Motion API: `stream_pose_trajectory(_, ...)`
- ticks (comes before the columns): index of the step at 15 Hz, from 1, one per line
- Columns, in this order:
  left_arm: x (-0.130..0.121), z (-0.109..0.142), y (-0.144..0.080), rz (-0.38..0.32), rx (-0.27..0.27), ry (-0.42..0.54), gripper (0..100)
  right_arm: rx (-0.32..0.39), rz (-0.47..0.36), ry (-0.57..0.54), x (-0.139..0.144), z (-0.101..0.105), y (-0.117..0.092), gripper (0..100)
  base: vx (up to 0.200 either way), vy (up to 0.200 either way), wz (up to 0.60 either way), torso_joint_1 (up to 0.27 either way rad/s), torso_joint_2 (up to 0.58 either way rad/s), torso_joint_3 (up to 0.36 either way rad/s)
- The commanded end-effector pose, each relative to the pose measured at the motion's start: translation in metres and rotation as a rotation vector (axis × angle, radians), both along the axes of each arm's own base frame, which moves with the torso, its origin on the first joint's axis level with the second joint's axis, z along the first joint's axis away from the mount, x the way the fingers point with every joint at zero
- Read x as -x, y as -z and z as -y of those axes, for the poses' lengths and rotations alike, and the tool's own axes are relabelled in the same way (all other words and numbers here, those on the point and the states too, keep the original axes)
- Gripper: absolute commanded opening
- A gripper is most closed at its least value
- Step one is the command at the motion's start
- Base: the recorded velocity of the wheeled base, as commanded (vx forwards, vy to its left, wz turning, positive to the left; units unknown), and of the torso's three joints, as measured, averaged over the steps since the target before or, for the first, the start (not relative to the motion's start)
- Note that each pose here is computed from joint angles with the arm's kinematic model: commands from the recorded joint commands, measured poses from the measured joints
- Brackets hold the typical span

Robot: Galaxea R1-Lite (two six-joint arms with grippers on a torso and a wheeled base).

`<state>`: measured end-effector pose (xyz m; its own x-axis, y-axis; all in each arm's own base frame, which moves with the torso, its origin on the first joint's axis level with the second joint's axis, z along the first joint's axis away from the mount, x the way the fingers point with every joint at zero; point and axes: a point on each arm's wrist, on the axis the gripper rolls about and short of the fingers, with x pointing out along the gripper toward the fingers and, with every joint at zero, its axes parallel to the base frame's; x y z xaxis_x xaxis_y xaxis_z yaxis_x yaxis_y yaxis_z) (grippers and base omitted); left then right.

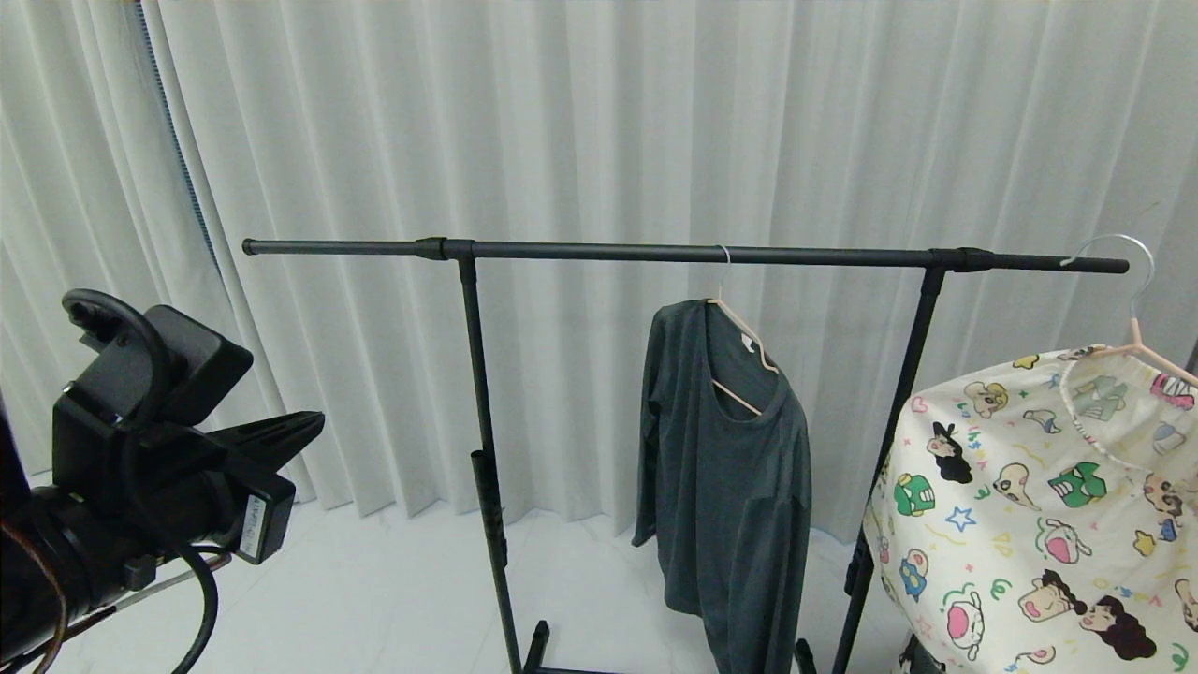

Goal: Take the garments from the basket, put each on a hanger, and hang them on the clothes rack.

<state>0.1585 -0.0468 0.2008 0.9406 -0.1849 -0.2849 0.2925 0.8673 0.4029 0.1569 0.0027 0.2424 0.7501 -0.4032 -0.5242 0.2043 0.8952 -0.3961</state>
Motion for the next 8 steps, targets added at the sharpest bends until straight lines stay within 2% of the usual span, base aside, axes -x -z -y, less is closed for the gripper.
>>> stream_pose_trajectory(1, 0.0009, -0.0003, 0.0014, -0.004, -0.002, -0.001, 0, 0.0, -0.013, -0.015, -0.0116, -0.0037, 0.0048, 0, 0.0, 0.0, 0.0, 0.0, 0.0, 0.0)
stream_pose_trajectory(3, 0.0011, -0.0004, 0.0023, -0.006, -0.004, 0.0, 0, -0.003, 0.014, -0.029, -0.0149, -0.0064, 0.0031, 0, 0.2, 0.0, 0.0, 0.007, 0.0, 0.005)
stream_pose_trajectory(8, 0.0038, 0.0009, 0.0021, -0.002, -0.002, 0.014, 0, -0.004, 0.018, -0.051, -0.0176, -0.0108, 0.0037, 0, 0.2, 0.0, 0.0, 0.001, 0.0, 0.004)
